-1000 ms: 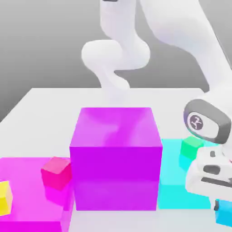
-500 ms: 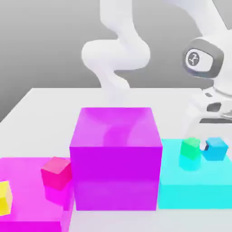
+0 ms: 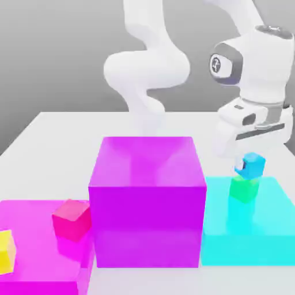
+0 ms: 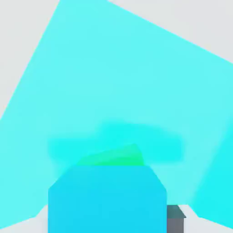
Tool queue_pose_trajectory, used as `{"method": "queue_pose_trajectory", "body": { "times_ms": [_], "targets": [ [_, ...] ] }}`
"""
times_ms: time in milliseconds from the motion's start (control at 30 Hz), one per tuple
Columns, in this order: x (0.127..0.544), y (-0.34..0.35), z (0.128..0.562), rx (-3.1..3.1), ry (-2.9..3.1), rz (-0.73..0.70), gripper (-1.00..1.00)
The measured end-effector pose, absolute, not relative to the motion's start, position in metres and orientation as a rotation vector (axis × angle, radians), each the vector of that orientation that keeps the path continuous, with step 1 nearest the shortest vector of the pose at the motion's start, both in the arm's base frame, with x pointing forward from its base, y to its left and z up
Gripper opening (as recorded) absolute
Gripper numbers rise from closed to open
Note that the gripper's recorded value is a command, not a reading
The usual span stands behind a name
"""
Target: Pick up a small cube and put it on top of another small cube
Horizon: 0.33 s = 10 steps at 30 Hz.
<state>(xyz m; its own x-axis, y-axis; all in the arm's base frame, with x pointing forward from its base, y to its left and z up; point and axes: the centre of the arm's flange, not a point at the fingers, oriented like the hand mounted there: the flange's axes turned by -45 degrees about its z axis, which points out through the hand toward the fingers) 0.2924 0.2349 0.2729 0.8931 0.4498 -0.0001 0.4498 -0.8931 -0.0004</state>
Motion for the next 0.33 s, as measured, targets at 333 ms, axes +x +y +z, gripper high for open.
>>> {"method": "queue_pose_trajectory", "body": {
  "times_ms": [333],
  "targets": [
    [0.294, 0.235, 0.315, -3.059, -0.726, -0.001, 1.0]
  ]
}}
